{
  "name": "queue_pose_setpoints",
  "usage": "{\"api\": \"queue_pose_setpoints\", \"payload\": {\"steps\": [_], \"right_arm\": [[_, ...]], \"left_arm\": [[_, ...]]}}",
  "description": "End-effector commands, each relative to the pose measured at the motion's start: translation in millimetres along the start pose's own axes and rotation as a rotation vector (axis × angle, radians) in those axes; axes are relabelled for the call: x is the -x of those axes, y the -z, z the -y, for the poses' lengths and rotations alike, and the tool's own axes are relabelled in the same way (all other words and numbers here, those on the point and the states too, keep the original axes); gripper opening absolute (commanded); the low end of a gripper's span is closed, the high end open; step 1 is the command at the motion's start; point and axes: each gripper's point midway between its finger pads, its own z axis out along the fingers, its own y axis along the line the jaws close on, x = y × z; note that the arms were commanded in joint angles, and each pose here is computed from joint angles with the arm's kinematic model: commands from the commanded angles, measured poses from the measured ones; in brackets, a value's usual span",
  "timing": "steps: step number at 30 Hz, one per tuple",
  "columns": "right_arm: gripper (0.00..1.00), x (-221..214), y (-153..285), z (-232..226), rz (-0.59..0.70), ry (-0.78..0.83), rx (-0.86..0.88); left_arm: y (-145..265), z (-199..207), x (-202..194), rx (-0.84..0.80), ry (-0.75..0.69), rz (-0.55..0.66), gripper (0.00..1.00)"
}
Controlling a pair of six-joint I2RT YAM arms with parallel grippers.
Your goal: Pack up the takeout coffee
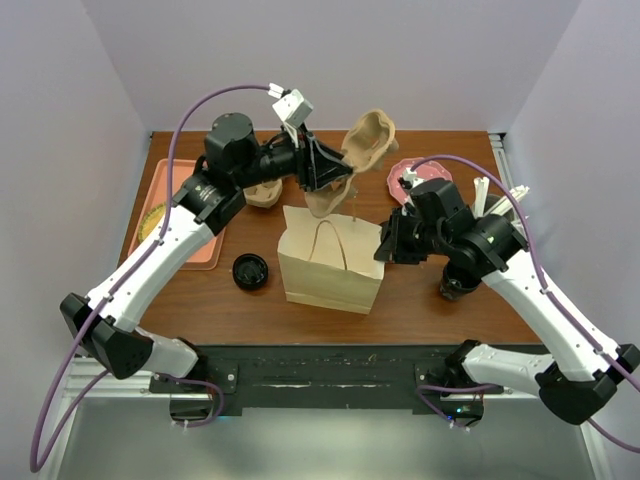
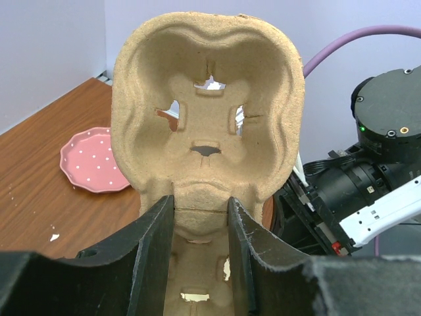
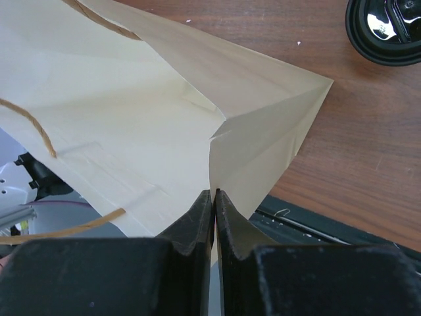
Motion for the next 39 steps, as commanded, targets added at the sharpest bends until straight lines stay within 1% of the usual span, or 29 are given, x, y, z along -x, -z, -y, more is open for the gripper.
{"api": "queue_pose_setpoints", "payload": {"steps": [1, 5, 8, 10, 13, 14, 15, 17, 18, 19, 22, 25, 30, 36, 39], "right_arm": [[0.08, 3, 7, -5, 0.027, 0.033, 0.031], [0.09, 3, 10, -6, 0.03, 0.044, 0.04], [0.09, 2, 11, -4, 0.03, 0.036, 0.033], [0.09, 1, 11, -3, 0.029, 0.013, 0.026], [0.09, 5, 14, -1, 0.062, -0.025, 0.009], [0.08, 7, 15, 0, 0.072, -0.036, 0.004], [0.08, 11, 16, -1, 0.089, -0.041, 0.0], [0.08, 13, 15, -1, 0.093, -0.055, -0.006], [0.08, 15, 16, 0, 0.102, -0.059, -0.017], [0.08, 17, 15, 0, 0.108, -0.066, -0.019], [0.07, 20, 13, 0, 0.116, -0.079, -0.027], [0.06, 24, 11, -2, 0.127, -0.076, -0.022], [0.06, 26, 6, -3, 0.126, -0.078, -0.025], [0.06, 34, 5, -5, 0.14, -0.078, -0.039], [0.09, 40, 7, -6, 0.148, -0.075, -0.049]], "left_arm": [[1, 2, 6, 0.0, -0.072, 0.043, 0.04], [0, -4, 11, 0.027, -0.102, 0.052, 0.04], [-3, -4, 6, 0.013, -0.087, 0.031, 0.04], [-6, -3, -5, 0.001, -0.07, -0.002, 0.03], [0, 4, -28, -0.012, -0.06, -0.082, 0.03], [4, 6, -39, -0.01, -0.044, -0.122, 0.03], [11, 13, -41, -0.018, -0.054, -0.128, 0.03], [19, 13, -58, -0.007, -0.039, -0.17, 0.03], [26, 18, -56, -0.009, -0.049, -0.164, 0.03], [30, 17, -64, -0.004, -0.04, -0.18, 0.03], [39, 22, -69, -0.006, -0.035, -0.199, 0.03], [45, 23, -81, -0.005, -0.019, -0.249, 0.03], [50, 29, -79, -0.019, -0.02, -0.27, 0.03], [65, 18, -83, 0.07, -0.047, -0.327, 0.03], [72, 20, -81, 0.086, -0.052, -0.325, 0.03]]}}
